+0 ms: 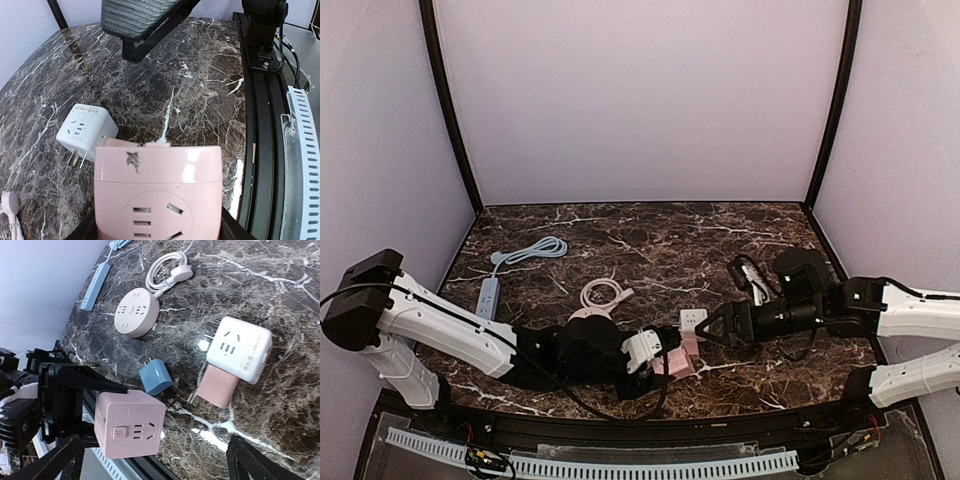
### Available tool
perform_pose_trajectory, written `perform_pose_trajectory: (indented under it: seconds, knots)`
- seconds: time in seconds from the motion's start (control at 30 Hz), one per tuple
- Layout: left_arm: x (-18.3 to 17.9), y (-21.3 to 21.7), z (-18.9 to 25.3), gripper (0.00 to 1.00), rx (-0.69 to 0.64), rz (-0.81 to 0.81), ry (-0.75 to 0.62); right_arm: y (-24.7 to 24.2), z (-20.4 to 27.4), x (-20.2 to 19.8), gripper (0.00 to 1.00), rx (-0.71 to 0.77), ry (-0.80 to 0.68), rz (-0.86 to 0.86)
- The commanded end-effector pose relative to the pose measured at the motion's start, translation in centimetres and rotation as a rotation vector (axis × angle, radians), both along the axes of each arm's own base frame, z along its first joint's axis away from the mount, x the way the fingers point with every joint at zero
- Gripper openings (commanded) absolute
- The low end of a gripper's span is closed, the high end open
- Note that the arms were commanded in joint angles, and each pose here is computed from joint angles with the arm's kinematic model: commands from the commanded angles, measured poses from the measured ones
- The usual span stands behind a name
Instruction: Insert the plug
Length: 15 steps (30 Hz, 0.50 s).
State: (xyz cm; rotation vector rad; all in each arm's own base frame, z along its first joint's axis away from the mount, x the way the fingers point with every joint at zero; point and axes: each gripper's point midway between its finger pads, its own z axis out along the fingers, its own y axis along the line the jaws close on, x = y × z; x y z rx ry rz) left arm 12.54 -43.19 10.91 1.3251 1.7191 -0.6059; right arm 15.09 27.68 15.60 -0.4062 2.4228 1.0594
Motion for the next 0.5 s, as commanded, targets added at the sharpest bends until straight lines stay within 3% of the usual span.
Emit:
perform_pose_trajectory:
  seconds: [0.0,0.47]
  knots:
    - [-0.6,-0.2,4.1,0.21,-0.165,-0.072,-0.115,2.4,1.5,-2.3,0.99,0.062,0.120,0.136]
    - [-0.9,0.9,5.4,0.21,-0.256,-0.088,-0.188,4.6,1.2,-4.1,0.99,0.019,0.258,0.221]
